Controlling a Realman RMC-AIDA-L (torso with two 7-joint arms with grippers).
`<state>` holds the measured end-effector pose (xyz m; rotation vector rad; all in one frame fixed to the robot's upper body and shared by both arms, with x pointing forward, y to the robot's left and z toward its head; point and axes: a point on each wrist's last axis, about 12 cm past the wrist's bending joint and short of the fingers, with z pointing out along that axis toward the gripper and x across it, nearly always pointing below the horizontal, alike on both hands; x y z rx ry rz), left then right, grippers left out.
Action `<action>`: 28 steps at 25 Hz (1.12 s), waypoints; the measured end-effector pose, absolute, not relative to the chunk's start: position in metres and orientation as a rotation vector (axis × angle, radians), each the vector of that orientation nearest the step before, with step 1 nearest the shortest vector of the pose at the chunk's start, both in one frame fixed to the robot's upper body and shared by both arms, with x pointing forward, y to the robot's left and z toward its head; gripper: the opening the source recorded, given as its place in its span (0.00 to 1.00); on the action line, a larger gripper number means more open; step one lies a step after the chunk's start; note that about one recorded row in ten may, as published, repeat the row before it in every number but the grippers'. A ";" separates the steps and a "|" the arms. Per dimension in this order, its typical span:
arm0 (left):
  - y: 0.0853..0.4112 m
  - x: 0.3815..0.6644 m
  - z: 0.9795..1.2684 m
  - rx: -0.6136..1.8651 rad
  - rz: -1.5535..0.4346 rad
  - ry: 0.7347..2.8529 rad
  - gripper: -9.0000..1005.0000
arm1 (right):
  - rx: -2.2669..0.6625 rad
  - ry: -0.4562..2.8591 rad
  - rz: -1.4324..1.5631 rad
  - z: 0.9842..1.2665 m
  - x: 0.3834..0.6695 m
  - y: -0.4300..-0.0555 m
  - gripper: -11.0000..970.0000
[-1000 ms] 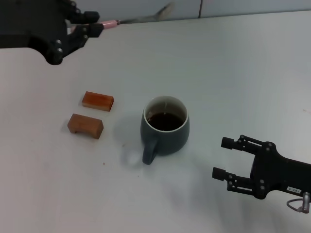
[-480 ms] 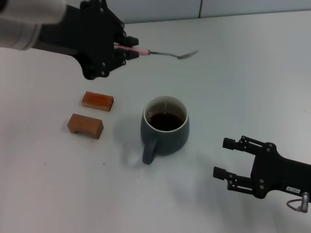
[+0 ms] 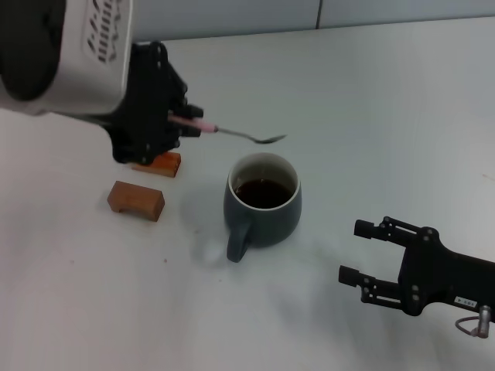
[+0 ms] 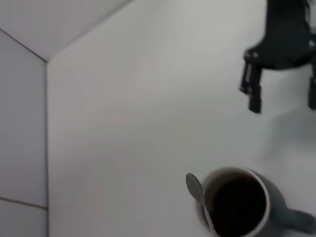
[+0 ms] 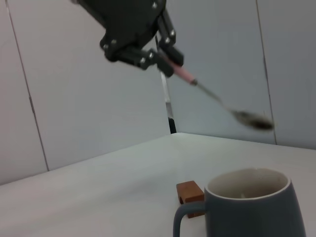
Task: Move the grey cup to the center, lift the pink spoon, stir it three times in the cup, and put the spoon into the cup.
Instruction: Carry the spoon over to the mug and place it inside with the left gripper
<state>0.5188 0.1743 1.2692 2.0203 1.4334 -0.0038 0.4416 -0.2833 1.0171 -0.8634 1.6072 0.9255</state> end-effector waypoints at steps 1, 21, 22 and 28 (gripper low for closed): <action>0.174 0.519 1.269 2.020 -0.004 1.433 0.12 | -0.863 1.607 0.925 1.017 0.442 -0.283 0.80; 0.140 0.513 1.253 2.251 0.220 1.346 0.12 | -0.871 1.609 0.922 1.017 0.444 -0.282 0.80; 0.138 0.513 1.253 2.257 0.232 1.341 0.12 | -0.871 1.609 0.922 1.017 0.444 -0.282 0.80; 0.125 0.511 1.243 2.314 0.276 1.283 0.12 | -0.872 1.608 0.922 1.017 0.444 -0.281 0.80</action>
